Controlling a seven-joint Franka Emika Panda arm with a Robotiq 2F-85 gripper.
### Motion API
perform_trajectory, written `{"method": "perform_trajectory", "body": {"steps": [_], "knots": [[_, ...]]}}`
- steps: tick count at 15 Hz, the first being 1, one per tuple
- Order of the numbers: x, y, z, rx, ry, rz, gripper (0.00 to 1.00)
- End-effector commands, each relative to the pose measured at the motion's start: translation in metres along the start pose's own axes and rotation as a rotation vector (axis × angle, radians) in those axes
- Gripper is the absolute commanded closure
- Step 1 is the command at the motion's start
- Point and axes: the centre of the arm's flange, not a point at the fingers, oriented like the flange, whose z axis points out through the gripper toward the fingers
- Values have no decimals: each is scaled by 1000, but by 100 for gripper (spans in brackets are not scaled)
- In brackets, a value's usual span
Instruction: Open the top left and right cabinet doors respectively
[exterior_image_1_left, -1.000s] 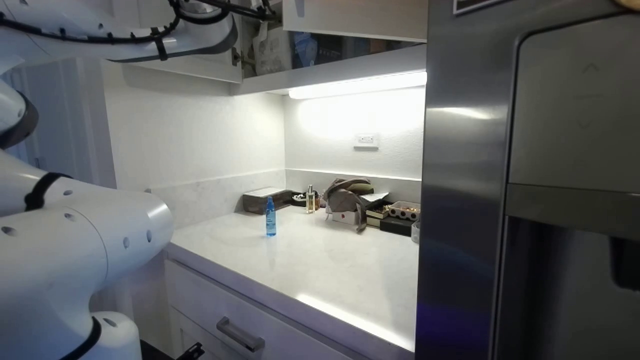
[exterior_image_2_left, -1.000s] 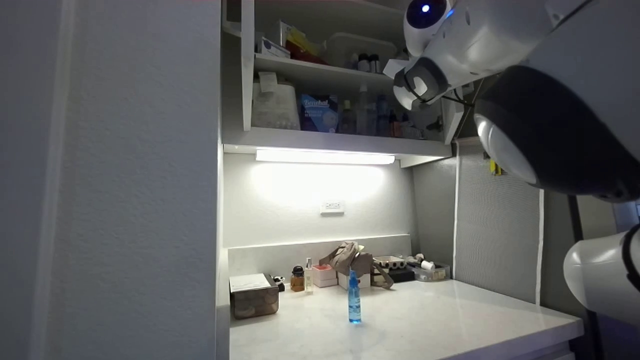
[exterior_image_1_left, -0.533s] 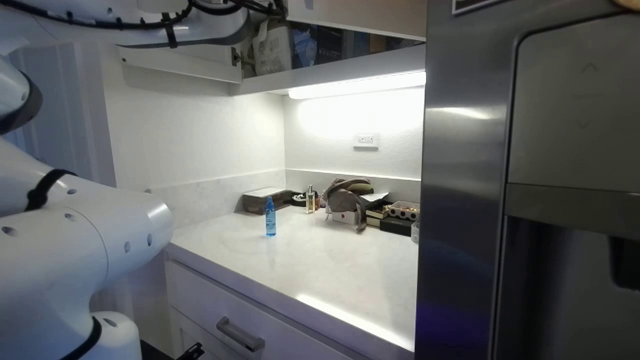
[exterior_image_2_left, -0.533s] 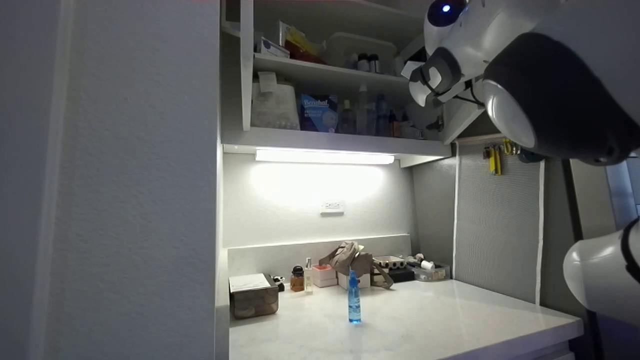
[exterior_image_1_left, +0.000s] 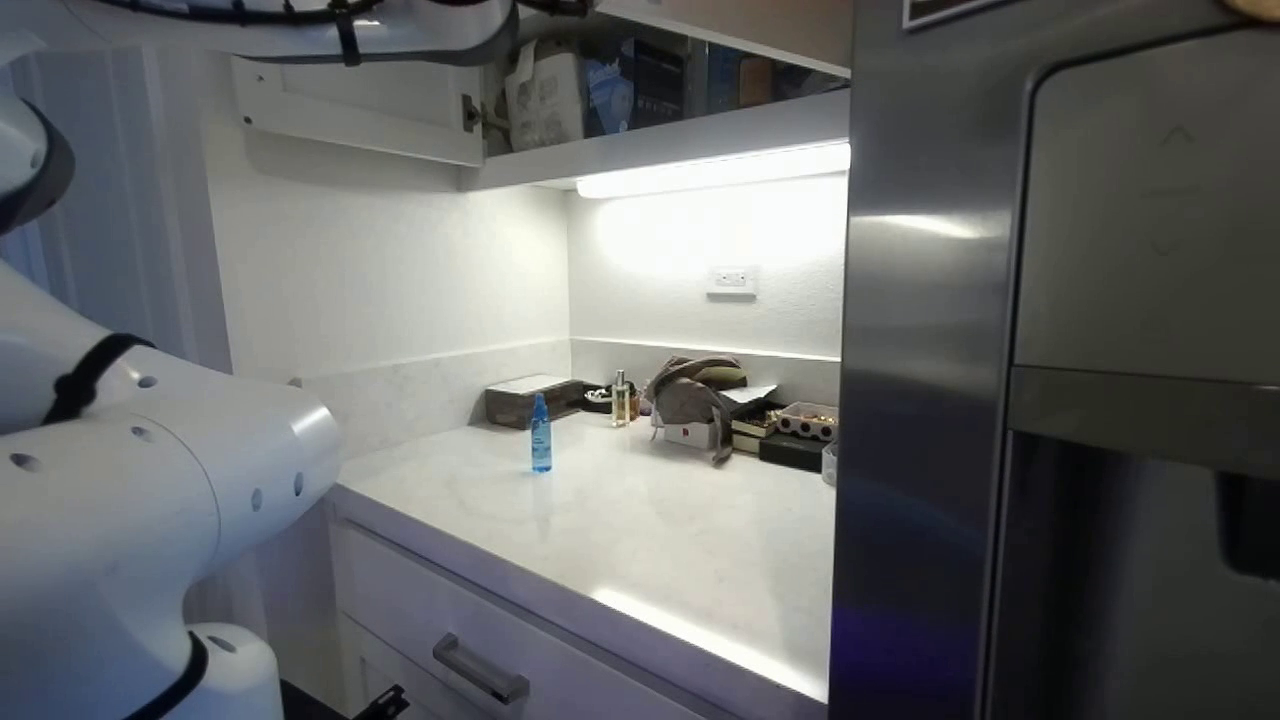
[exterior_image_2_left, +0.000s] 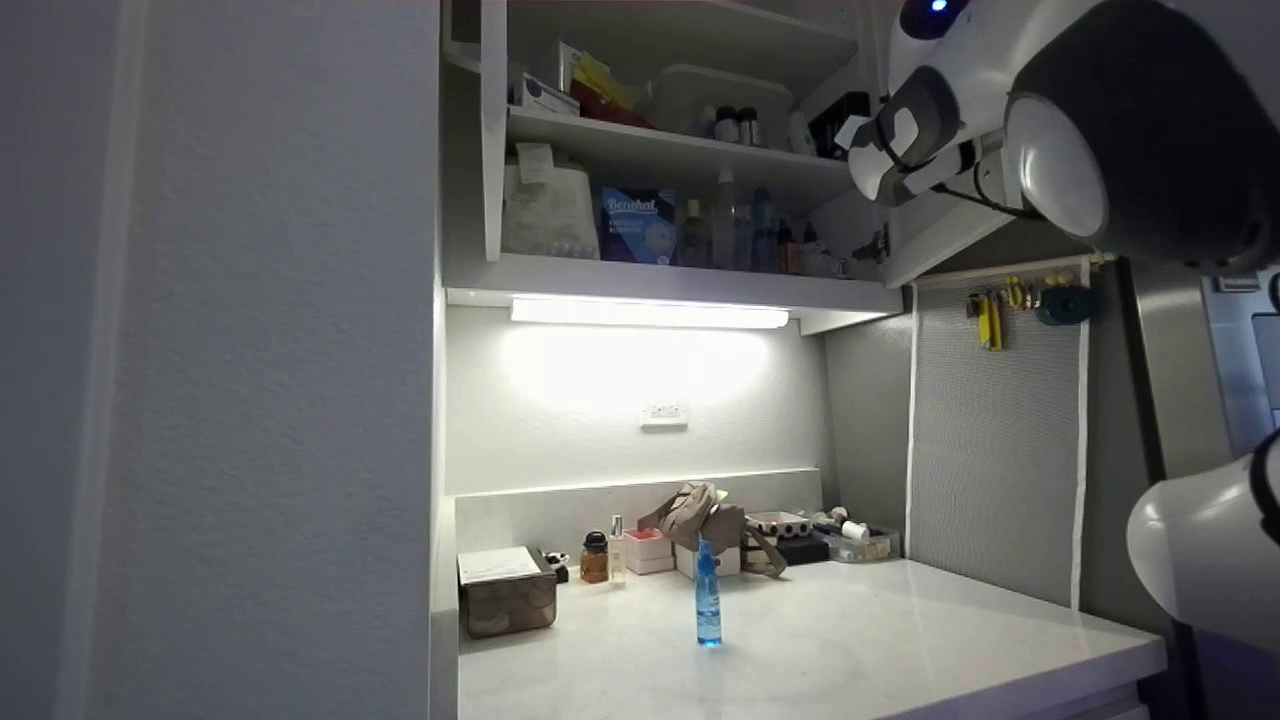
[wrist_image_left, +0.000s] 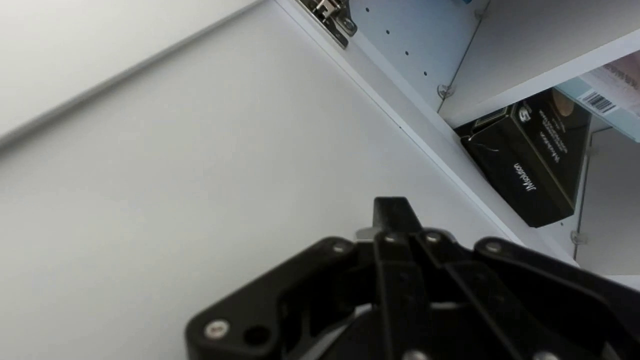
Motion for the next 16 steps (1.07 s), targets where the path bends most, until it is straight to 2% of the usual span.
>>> {"method": "perform_trajectory", "body": {"steps": [1,11,16], "knots": [[17,0,11,-5,-24,28,100],[42,18,41,-59,-27,94,100],[30,8,34,-30,-133,72,100]]}}
